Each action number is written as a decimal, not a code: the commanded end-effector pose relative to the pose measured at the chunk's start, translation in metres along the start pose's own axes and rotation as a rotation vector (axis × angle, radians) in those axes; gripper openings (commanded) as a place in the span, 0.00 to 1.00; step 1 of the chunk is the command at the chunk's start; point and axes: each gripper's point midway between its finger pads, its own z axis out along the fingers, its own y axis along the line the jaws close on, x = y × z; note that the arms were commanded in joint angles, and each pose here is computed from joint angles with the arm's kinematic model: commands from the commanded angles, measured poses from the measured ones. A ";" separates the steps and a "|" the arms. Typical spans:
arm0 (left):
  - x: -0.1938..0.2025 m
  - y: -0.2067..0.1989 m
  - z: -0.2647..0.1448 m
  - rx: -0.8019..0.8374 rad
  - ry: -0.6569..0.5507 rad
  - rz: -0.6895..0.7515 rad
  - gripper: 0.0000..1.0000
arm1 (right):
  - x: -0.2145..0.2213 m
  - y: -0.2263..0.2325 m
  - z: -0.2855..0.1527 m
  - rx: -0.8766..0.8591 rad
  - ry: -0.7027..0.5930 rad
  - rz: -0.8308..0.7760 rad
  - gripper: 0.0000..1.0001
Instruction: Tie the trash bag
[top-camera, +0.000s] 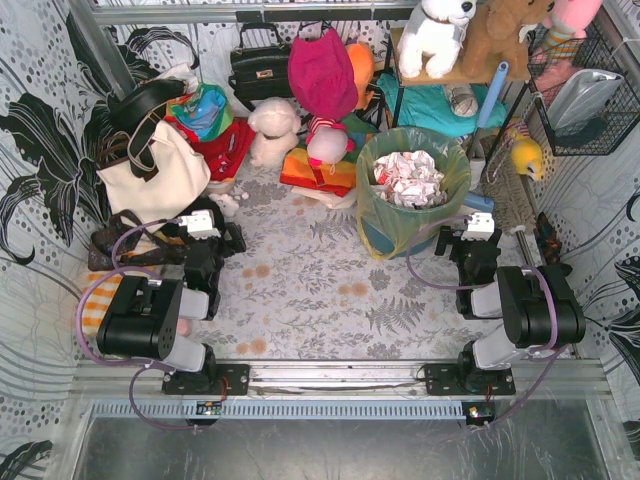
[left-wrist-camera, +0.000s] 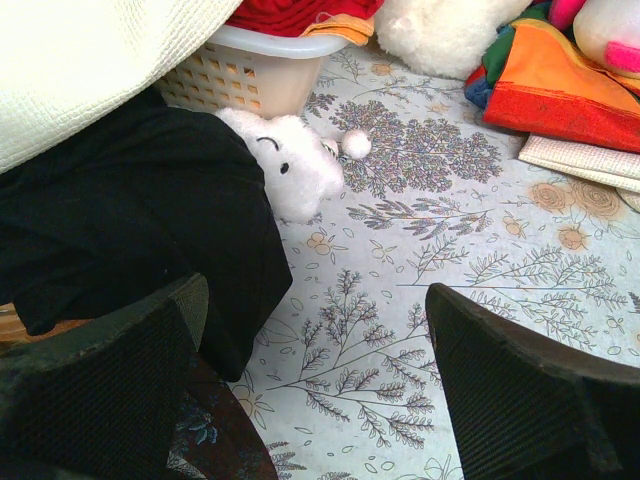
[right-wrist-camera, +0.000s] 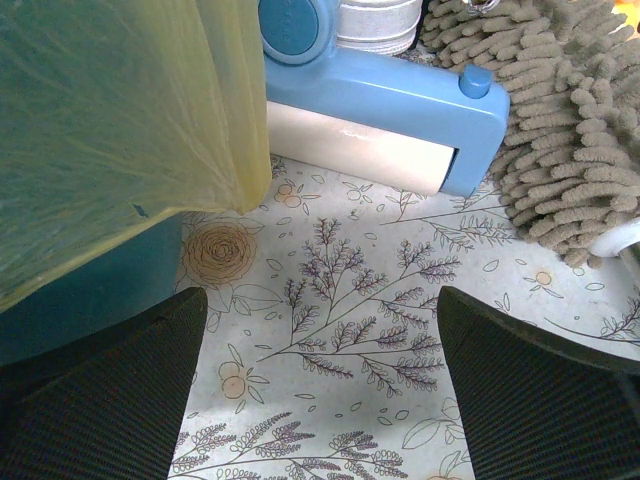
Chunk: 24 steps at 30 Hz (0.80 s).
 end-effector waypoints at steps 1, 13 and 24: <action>-0.017 -0.002 0.005 0.010 -0.057 -0.006 0.98 | -0.011 -0.002 0.003 0.010 -0.040 0.020 0.97; -0.016 -0.003 0.005 0.011 -0.055 -0.010 0.98 | -0.010 -0.002 0.003 0.009 -0.039 0.021 0.97; -0.017 -0.002 0.005 0.007 -0.058 -0.005 0.98 | -0.011 0.000 0.002 -0.008 -0.044 0.008 0.97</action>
